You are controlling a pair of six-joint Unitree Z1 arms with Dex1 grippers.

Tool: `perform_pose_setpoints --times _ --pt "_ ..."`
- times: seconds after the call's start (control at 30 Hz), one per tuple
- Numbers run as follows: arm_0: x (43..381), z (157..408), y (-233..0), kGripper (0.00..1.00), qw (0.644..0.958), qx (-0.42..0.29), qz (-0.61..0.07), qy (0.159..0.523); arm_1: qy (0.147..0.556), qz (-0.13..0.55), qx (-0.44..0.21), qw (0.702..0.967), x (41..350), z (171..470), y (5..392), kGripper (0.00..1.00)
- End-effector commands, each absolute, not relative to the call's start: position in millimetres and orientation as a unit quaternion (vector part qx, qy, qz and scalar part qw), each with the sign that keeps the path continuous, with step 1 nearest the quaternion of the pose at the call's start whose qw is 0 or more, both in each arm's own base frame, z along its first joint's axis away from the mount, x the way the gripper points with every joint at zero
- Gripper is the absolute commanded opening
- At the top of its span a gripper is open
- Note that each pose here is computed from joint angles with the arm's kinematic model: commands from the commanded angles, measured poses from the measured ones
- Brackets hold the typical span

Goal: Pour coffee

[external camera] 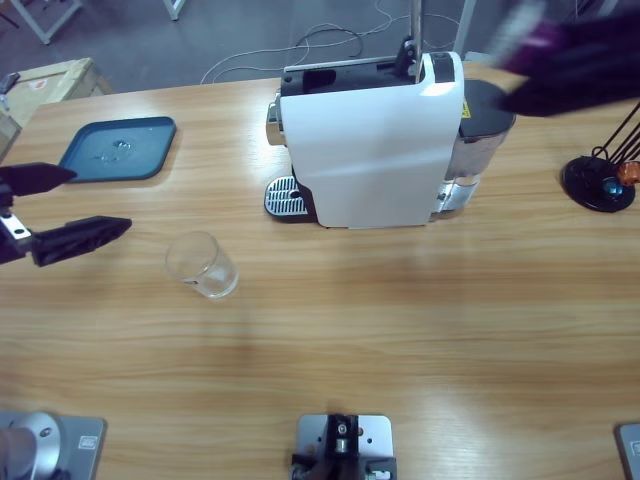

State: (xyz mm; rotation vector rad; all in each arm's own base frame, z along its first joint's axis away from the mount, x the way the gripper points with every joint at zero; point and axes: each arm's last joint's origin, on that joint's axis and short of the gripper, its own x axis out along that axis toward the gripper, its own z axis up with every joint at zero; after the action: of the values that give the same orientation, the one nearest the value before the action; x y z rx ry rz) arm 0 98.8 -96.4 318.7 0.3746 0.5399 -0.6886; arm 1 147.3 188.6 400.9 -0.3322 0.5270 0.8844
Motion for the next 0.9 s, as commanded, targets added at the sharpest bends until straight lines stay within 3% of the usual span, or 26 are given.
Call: perform_pose_setpoints --times 0.03,0.23,0.4,0.63,0.9 --pt "91 319 -90 0.991 0.884 0.193 -0.338 0.259 0.266 0.476 -0.268 0.794 207 381 287 0.0" --pt "89 314 -87 0.991 0.882 0.195 -0.337 0.264 0.261 0.446 -0.294 0.804 253 369 315 0.0" --pt "87 309 -86 0.991 0.88 0.196 -0.337 0.272 0.268 0.421 -0.311 0.809 286 361 313 0.0" --pt "85 304 -83 0.991 0.879 0.196 -0.336 0.276 0.296 0.425 -0.34 0.785 292 340 313 0.0" --pt "82 300 -80 0.991 0.878 0.196 -0.336 0.278 0.299 0.422 -0.337 0.787 303 334 319 0.0"
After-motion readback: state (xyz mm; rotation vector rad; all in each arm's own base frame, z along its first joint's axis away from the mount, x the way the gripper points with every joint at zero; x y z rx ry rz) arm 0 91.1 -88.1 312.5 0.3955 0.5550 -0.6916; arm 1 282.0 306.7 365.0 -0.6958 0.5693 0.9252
